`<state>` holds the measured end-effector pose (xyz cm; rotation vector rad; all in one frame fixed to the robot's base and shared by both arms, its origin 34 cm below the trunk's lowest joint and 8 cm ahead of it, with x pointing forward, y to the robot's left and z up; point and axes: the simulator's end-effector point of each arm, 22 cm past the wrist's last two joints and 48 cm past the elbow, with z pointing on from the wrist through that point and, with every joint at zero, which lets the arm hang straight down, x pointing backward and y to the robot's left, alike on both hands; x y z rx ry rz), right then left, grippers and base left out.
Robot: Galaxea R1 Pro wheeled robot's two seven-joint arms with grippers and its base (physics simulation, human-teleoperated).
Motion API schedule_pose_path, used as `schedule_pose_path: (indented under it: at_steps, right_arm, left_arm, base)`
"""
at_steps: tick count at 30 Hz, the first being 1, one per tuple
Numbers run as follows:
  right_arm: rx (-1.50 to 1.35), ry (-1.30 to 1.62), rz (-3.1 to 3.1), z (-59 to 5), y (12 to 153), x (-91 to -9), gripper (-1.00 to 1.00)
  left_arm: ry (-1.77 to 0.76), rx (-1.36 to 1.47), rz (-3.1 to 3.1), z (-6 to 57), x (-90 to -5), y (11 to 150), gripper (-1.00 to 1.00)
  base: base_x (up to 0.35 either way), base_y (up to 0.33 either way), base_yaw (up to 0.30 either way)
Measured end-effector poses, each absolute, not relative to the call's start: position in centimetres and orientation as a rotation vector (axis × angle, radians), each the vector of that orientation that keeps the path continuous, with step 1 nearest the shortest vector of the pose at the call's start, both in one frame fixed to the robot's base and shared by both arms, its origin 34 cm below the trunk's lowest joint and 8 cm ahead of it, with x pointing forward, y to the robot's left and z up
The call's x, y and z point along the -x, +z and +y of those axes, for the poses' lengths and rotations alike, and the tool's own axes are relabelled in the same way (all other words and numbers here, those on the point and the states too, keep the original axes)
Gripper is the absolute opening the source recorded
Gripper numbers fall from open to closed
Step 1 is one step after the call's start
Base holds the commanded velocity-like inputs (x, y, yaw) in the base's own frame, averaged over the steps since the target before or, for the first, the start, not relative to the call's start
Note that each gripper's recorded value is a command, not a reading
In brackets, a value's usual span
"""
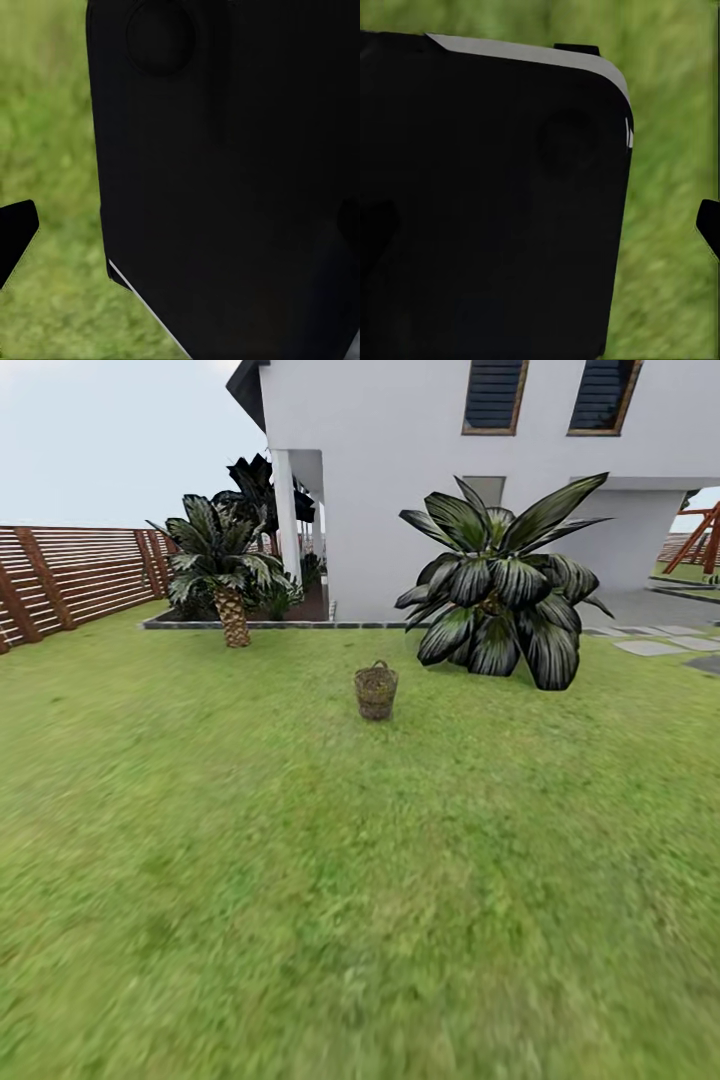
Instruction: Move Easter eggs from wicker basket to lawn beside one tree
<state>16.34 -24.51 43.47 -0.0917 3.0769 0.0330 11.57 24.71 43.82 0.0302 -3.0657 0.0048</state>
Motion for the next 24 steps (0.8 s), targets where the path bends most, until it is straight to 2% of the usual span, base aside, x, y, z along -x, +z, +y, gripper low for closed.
schedule_pose_path:
  at_steps: [24]
  right_arm:
    - [0.091, 0.033, 3.078, -24.51, 43.47, -16.3, 1.0]
  left_arm:
    - [0.005, -0.03, -3.066, 24.71, -11.56, 43.82, 1.0]
  base:
    - [0.34, 0.0, 0.0]
